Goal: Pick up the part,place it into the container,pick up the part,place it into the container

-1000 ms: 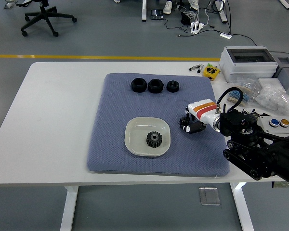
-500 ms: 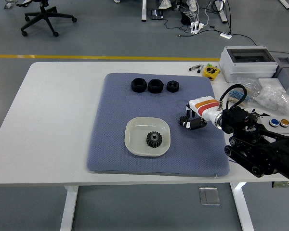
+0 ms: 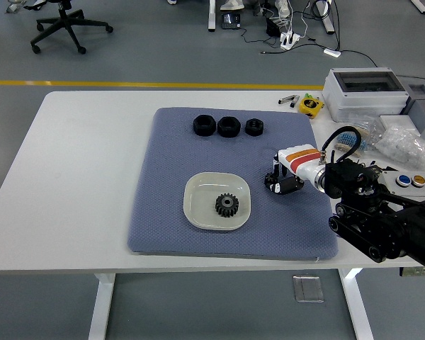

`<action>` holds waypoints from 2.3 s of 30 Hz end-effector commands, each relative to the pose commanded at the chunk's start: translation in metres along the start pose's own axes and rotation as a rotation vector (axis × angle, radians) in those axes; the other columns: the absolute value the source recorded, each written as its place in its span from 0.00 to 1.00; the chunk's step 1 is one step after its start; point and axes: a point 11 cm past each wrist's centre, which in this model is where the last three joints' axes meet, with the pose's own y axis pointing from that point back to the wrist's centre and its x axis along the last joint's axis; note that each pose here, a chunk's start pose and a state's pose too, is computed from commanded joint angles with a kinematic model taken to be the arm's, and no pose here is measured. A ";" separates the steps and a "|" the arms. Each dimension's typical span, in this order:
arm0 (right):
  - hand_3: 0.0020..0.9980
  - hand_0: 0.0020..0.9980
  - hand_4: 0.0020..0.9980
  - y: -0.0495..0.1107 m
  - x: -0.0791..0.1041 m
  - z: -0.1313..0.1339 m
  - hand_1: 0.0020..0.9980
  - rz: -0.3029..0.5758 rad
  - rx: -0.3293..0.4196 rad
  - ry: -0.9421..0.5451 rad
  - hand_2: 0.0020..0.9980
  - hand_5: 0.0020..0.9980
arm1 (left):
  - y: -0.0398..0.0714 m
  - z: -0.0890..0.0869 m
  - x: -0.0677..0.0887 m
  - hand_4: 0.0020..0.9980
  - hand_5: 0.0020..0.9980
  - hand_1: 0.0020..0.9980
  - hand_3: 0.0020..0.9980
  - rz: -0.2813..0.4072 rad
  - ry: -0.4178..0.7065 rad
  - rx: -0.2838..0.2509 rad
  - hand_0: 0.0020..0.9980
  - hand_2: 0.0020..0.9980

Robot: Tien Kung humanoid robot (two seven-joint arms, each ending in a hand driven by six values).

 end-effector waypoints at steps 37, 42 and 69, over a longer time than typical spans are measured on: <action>0.49 0.29 0.82 -0.005 0.004 -0.006 0.43 -0.008 -0.002 0.001 0.53 0.50 | 0.000 -0.001 0.000 0.56 0.69 0.84 0.61 -0.002 -0.012 0.007 0.87 0.86; 0.47 0.28 0.78 -0.005 0.003 -0.012 0.42 -0.003 0.017 0.001 0.51 0.52 | 0.000 0.000 -0.001 0.56 0.69 0.84 0.61 -0.002 -0.014 0.006 0.87 0.86; 0.38 0.10 0.68 -0.002 0.002 -0.003 0.27 -0.021 0.003 -0.028 0.39 0.53 | 0.000 -0.001 -0.001 0.56 0.69 0.84 0.61 -0.002 -0.009 0.007 0.87 0.86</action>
